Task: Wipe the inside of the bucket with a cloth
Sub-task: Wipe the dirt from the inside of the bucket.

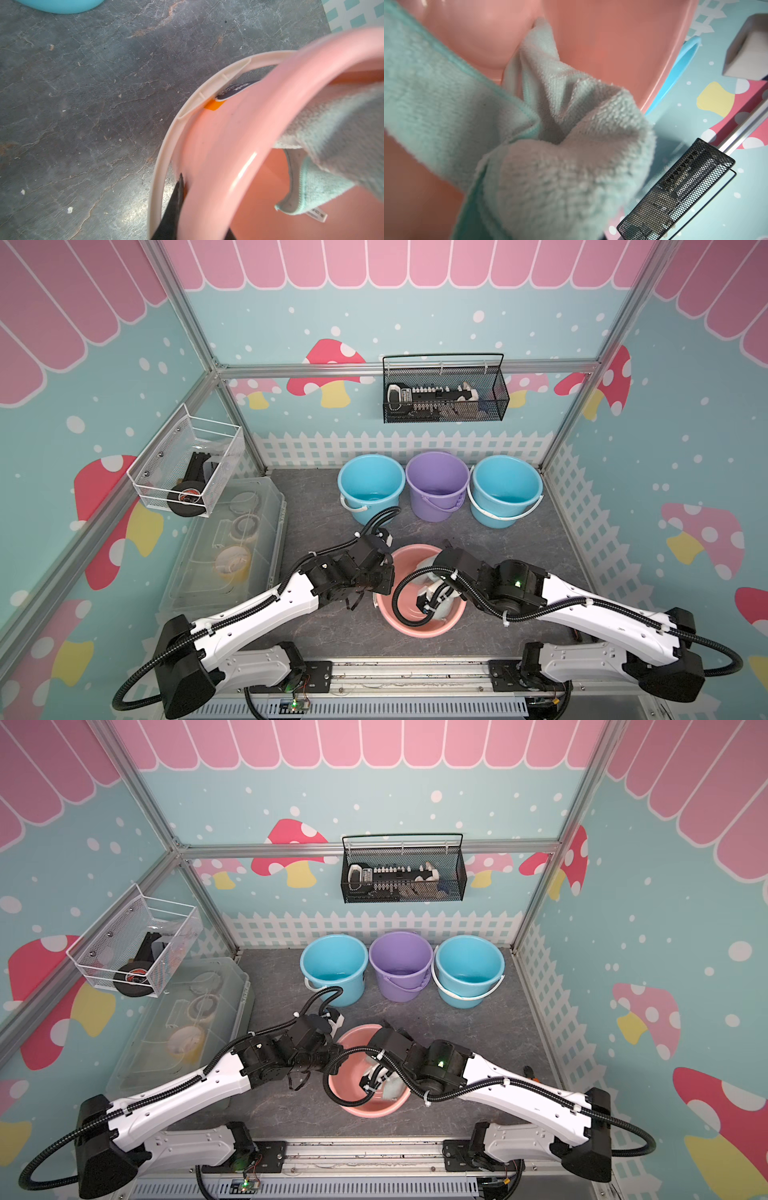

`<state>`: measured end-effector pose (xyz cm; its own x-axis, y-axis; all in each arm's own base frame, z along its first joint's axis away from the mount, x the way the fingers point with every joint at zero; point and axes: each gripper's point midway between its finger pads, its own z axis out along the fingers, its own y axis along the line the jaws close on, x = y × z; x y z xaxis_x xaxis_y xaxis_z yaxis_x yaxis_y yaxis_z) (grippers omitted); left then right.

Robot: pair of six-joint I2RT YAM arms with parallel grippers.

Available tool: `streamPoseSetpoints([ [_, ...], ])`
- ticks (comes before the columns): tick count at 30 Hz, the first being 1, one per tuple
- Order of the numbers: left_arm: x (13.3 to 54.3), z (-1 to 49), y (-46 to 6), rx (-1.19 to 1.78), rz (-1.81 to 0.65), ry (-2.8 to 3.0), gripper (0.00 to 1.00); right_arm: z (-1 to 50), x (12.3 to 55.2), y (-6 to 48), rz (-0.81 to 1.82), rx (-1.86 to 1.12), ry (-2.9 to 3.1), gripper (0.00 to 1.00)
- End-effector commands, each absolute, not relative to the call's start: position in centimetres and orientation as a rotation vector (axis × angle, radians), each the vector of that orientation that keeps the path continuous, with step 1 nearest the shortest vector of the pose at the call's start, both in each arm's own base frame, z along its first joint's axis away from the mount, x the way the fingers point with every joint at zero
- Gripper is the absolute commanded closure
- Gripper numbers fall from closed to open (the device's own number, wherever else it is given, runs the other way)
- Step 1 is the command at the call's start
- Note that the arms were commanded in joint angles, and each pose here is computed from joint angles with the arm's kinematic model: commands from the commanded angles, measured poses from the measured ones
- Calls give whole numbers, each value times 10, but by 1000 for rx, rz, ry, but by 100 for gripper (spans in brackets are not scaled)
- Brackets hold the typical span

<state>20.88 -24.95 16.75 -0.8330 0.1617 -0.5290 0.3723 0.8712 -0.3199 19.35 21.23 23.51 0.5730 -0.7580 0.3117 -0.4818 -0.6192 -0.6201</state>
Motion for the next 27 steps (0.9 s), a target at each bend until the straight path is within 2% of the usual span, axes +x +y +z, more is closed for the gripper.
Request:
streamPoseSetpoints([
  [1, 207, 183, -256, 395, -633, 2503, 100, 220, 148, 188, -524, -2539, 1016, 100],
  [10, 208, 184, -255, 385, -630, 2500, 100, 216, 69, 228, 211, -2590, 980, 100],
  [14, 208, 186, -257, 390, -633, 2499, 100, 217, 58, 262, 402, -2492, 927, 100],
  [21, 208, 188, -259, 398, -643, 2499, 100, 224, 100, 326, 307, -2122, 883, 100],
  [27, 207, 189, -260, 407, -653, 2498, 100, 226, 153, 322, 28, -2031, 939, 100],
])
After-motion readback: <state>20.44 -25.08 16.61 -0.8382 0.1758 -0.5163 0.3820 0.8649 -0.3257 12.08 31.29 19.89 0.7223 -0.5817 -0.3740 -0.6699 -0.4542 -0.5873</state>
